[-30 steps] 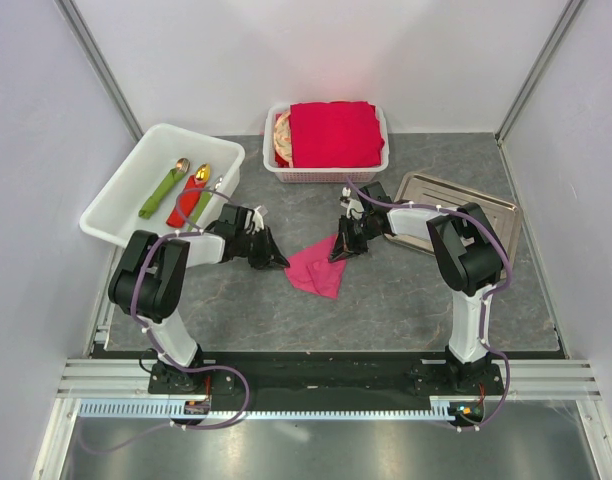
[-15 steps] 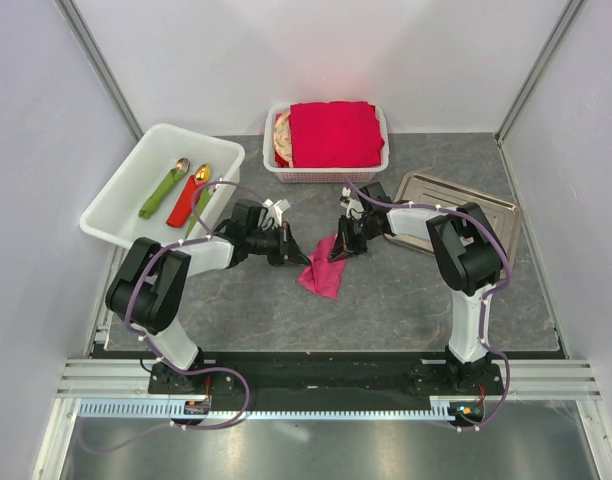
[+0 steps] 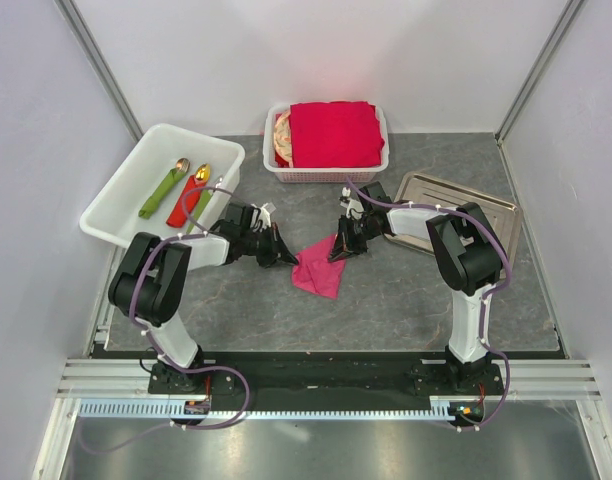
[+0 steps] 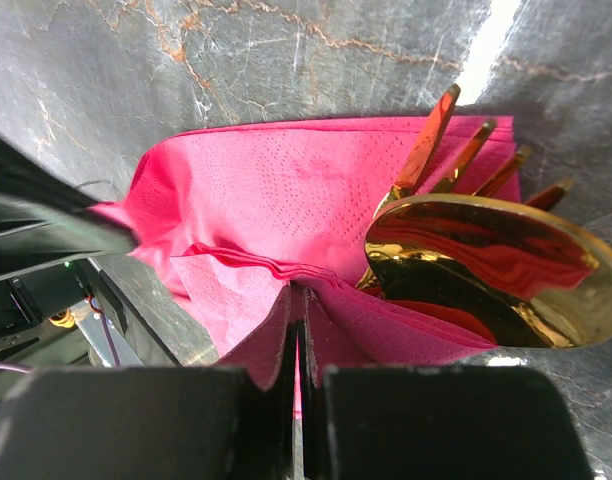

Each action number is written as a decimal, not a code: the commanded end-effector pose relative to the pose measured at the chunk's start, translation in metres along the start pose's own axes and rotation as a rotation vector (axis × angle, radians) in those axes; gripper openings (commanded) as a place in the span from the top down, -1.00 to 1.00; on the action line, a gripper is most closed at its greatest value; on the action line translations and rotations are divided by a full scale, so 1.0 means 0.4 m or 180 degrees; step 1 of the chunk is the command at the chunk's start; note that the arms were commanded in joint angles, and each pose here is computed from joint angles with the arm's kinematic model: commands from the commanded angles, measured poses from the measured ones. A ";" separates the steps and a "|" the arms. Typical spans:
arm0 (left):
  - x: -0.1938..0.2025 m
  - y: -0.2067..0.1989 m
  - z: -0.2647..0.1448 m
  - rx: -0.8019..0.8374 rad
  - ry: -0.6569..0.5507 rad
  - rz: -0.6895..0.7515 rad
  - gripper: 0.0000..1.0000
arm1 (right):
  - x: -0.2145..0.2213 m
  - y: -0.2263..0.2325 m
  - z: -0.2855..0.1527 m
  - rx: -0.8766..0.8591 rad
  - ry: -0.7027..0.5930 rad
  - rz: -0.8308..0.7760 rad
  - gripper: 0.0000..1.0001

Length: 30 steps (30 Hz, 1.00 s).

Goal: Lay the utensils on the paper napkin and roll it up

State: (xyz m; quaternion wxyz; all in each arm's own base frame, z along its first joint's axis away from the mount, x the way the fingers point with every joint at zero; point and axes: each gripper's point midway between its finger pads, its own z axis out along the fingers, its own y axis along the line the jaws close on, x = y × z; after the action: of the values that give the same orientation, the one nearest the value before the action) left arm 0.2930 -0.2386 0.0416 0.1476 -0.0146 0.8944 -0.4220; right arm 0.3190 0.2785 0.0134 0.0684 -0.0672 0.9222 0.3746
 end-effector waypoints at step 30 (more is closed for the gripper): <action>0.034 0.091 0.050 -0.0072 0.0228 -0.0253 -0.06 | 0.040 -0.119 0.045 0.0520 0.0094 0.0059 1.00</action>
State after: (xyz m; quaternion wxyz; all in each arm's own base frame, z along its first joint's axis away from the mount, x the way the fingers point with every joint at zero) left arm 0.2912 -0.2406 0.0265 0.1106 -0.0164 0.8821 -0.4577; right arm 0.3191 0.2786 0.0135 0.0681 -0.0663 0.9222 0.3748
